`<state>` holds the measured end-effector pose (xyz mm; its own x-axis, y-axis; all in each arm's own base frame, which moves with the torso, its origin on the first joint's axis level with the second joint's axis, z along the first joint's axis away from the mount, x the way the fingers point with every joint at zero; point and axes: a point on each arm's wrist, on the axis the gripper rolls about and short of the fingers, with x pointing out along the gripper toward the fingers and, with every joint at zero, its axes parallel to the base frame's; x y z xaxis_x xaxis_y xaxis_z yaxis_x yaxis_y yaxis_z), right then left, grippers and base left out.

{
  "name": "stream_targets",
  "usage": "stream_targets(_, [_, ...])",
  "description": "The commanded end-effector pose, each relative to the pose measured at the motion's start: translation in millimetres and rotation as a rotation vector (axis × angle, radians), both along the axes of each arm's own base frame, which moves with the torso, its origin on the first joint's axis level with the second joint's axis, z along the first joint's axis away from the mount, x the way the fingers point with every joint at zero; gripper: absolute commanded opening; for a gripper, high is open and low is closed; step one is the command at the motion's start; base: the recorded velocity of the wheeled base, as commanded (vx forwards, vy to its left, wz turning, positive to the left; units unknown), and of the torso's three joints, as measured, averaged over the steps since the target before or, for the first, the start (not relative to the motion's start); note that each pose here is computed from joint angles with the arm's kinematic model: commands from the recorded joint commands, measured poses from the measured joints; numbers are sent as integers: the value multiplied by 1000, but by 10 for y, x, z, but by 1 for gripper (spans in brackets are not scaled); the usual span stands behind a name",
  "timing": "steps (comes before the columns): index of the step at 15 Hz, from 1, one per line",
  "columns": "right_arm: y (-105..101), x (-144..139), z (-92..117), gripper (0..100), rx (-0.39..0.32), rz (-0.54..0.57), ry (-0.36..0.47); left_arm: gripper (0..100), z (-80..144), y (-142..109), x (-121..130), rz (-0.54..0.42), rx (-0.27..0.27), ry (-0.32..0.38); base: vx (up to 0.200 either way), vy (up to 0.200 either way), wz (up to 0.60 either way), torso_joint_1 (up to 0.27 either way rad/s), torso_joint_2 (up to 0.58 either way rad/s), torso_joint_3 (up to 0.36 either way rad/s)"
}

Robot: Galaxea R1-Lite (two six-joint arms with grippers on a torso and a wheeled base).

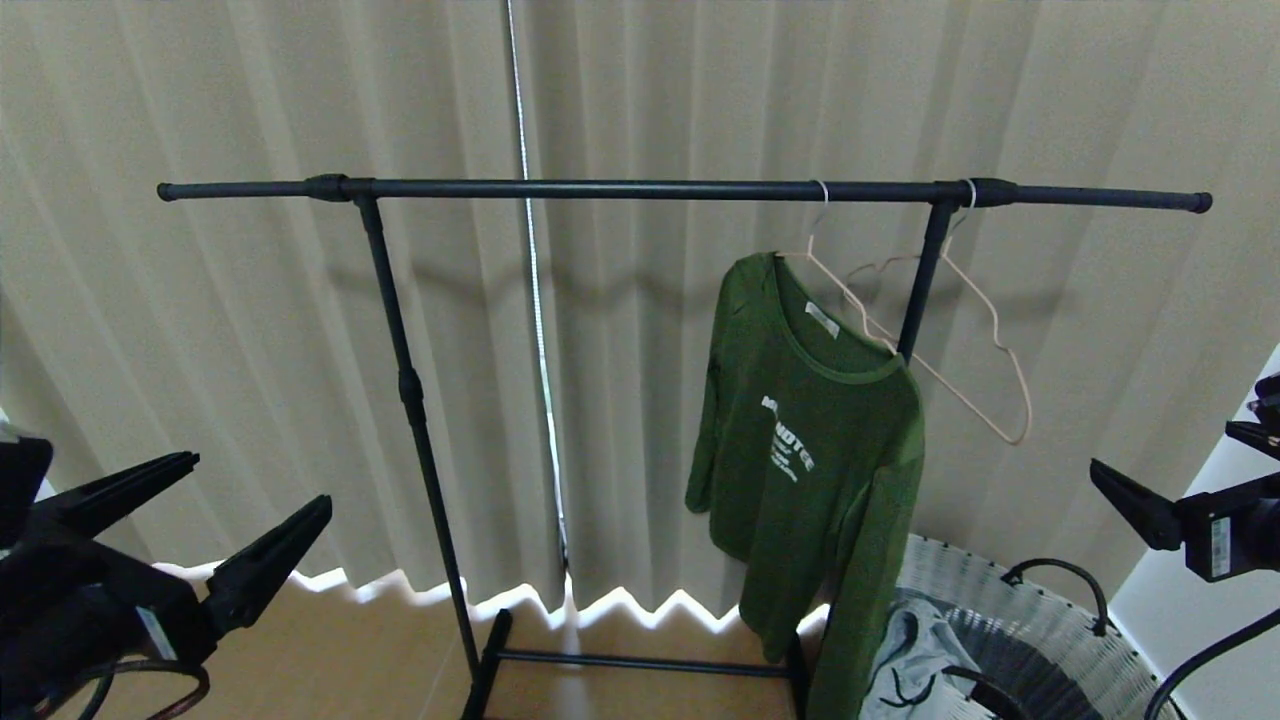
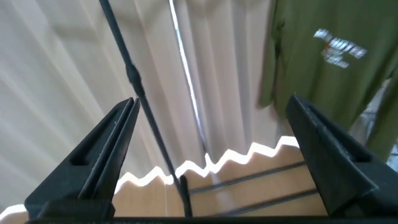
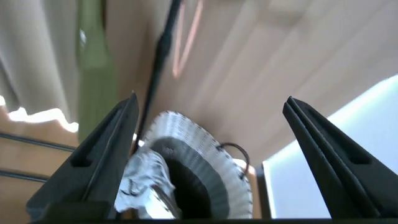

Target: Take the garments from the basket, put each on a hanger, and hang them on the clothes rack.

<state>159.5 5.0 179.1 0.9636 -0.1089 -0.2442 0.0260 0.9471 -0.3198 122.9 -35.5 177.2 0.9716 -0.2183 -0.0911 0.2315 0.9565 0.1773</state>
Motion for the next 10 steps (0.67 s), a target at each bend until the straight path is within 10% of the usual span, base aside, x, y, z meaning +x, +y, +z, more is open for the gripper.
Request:
stream_targets(1, [-28, -27, -80, 100, -12, -14, 31, 100, 132, -11, 214, 33, 9, 52, 0, 0, 0, 0, 0, 0])
stream_targets(10, [-96, -44, -171, 100, -16, -59, 71, 100, 2, -12, 191, 36, -11, 222, 0, 0, 0, -12, 26, 14])
